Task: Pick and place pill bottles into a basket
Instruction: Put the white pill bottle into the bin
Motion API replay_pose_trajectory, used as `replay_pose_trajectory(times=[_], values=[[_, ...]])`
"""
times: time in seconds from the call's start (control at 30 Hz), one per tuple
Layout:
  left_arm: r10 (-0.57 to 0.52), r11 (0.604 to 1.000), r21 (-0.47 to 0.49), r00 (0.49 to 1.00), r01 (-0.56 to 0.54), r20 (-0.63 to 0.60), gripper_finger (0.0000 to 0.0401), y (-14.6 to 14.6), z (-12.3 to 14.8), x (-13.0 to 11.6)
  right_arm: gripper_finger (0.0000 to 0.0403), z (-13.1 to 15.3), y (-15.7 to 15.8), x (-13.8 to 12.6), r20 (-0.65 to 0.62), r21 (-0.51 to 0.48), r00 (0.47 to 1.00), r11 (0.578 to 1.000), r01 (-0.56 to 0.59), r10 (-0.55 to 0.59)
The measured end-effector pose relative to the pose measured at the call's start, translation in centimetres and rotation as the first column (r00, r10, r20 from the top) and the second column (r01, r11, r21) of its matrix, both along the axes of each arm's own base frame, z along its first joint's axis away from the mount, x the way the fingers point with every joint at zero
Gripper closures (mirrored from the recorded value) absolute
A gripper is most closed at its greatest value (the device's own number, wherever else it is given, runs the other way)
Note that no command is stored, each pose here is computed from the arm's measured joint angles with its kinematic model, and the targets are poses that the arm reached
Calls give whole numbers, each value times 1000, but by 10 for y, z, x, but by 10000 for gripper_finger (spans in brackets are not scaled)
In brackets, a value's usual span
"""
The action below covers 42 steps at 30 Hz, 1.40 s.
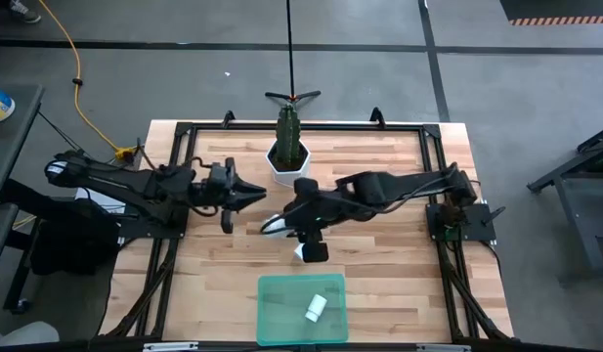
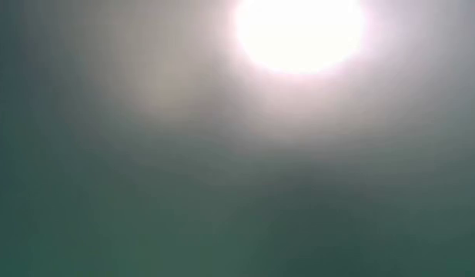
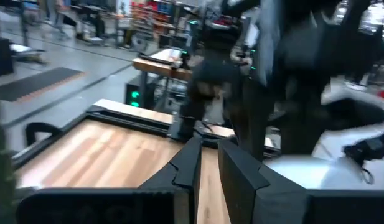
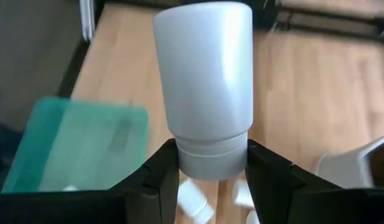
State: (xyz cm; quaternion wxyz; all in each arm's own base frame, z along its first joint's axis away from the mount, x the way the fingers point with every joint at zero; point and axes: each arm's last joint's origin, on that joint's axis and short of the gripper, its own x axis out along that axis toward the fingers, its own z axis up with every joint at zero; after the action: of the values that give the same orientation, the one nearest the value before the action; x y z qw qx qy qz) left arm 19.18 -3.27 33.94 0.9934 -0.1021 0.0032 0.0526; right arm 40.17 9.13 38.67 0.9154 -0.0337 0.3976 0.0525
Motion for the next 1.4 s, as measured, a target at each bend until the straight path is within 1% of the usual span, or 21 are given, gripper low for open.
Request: replay_pose_trajectory(times=[0.13,0.2,0.37,0.47,0.57,0.67,0.77,0.83,0.87,0.93,0.97,1.1,1.2,1.27,1.3,1.33,1.4], values=[[25,999,24,1000,-25,-17,311,4,2,-13,261,-29,5,9,-155,71,987,997,-28,39],[35,999,29,999,-34,-26,311,5,3,-18,261,-45,10,11,-250,106,966,993,-47,72],[40,999,35,998,-38,-49,311,7,2,-25,261,-78,25,7,-482,147,867,987,-60,125],[43,998,40,997,-40,-71,311,7,0,-26,261,-93,33,5,-578,183,803,982,-50,149],[53,998,36,994,-50,-96,311,7,-2,-26,261,-105,40,4,-635,218,751,975,-48,179],[57,998,1,993,-57,-106,311,7,-4,-26,261,-110,50,3,-660,254,722,966,-45,207],[58,998,-24,993,-61,-103,311,7,-4,-26,261,-114,61,2,-660,289,709,955,-66,249],[58,998,-24,993,-61,-106,311,7,-4,-26,261,-114,68,1,-644,303,716,949,-84,269],[58,998,-23,992,-61,-110,311,7,-5,-26,261,-114,71,2,-627,326,724,941,-93,289],[59,998,-29,991,-63,-122,311,7,-6,-26,261,-112,77,7,-576,399,746,912,-99,333],[60,997,-42,990,-65,-125,311,7,-6,-26,261,-110,80,10,-548,445,758,891,-96,355],[53,993,-97,991,-65,-124,311,7,-7,-26,261,-103,88,22,-443,626,787,777,-70,428],[-7,991,-132,992,-9,-124,311,5,-7,-26,261,-98,90,27,-418,707,795,707,-19,439],[-58,984,-173,991,36,-123,311,4,-7,-26,261,-97,90,30,-436,740,789,671,41,432],[-86,979,-194,989,61,-122,311,3,-7,-26,261,-99,89,32,-448,760,780,645,76,436],[-112,975,-207,986,85,-124,311,2,-7,-26,261,-100,88,34,-464,778,765,619,111,446],[-160,966,-223,978,128,-132,311,1,-8,-26,261,-110,86,38,-525,787,719,581,206,455]])
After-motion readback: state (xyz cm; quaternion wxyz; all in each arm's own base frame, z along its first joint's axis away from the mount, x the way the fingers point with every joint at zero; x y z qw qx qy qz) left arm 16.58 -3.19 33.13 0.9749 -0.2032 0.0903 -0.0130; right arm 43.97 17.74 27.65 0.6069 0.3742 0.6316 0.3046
